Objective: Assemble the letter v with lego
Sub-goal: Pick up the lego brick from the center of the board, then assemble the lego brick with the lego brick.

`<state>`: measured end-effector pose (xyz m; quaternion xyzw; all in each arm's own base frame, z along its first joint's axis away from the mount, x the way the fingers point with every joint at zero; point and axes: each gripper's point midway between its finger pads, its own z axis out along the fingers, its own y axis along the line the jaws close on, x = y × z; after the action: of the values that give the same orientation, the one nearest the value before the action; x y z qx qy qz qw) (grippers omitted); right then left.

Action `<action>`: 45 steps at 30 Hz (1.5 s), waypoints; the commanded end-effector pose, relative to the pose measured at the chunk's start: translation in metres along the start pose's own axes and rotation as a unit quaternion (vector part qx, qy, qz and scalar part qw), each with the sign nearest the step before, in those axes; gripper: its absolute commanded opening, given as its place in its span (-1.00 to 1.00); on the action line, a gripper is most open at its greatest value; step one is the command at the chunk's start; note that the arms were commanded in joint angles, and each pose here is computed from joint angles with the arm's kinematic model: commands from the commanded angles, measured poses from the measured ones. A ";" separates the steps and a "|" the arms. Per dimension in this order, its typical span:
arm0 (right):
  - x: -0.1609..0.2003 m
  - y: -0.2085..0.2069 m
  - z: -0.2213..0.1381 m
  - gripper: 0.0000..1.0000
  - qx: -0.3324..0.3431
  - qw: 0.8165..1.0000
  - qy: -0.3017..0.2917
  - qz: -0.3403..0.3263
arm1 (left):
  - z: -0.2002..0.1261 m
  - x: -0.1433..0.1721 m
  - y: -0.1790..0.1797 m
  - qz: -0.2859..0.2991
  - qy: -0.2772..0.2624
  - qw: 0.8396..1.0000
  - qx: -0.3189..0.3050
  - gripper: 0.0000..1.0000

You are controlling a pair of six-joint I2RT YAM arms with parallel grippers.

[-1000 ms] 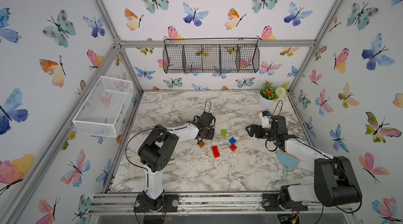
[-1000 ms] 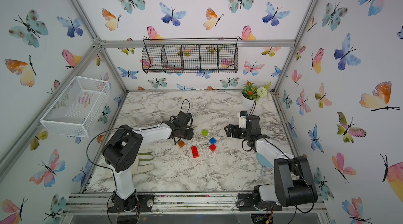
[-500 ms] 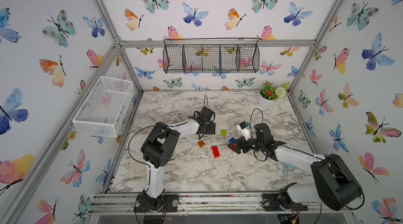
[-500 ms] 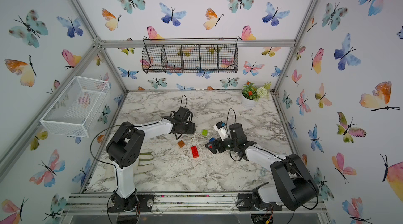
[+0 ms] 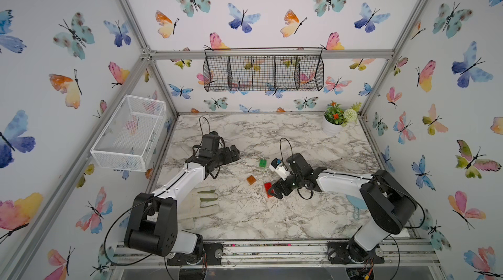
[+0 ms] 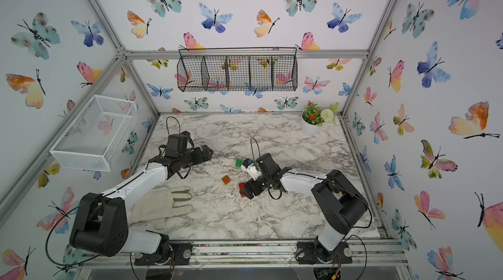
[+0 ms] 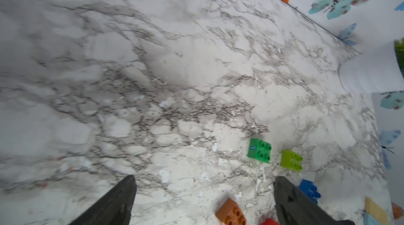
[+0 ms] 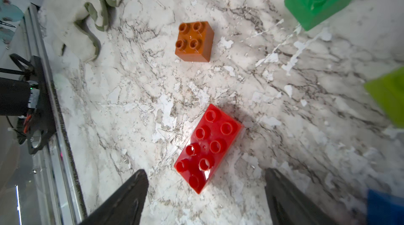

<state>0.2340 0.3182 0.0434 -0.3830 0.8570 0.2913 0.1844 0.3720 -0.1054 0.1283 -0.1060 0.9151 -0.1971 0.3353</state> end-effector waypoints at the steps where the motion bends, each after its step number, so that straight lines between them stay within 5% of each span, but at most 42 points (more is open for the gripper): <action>1: 0.013 -0.011 0.008 0.66 0.048 0.997 0.054 -0.011 | -0.012 -0.001 0.033 -0.004 -0.014 0.999 -0.043 0.97; 15: 0.028 -0.023 0.032 0.09 0.132 0.979 0.152 -0.042 | -0.012 0.006 0.050 -0.007 -0.010 0.998 -0.058 0.97; 22: 0.025 -0.029 0.029 -0.47 0.154 0.970 0.172 -0.070 | -0.014 0.006 0.050 -0.006 -0.014 0.998 -0.058 0.97; 27: -0.021 -0.038 0.015 -0.95 0.190 0.961 0.132 -0.153 | -0.016 0.005 0.046 -0.004 -0.021 0.999 -0.048 0.97; 32: -0.087 -0.040 0.005 -0.97 0.158 0.952 0.054 -0.256 | -0.019 0.005 0.040 -0.002 -0.031 0.999 -0.027 0.97; 36: -0.114 -0.041 0.017 -0.97 0.137 0.926 0.028 -0.351 | -0.021 0.008 0.039 -0.001 -0.032 0.999 -0.020 0.97; 45: -0.134 -0.061 0.046 -0.97 0.088 0.933 0.066 -0.342 | -0.024 0.013 0.041 -0.003 -0.036 0.999 -0.017 0.97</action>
<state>0.3826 0.3896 0.0651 -0.6293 0.7176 0.0882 0.2851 0.3433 -0.0656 0.1129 -0.1280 0.9106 -0.1727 0.3531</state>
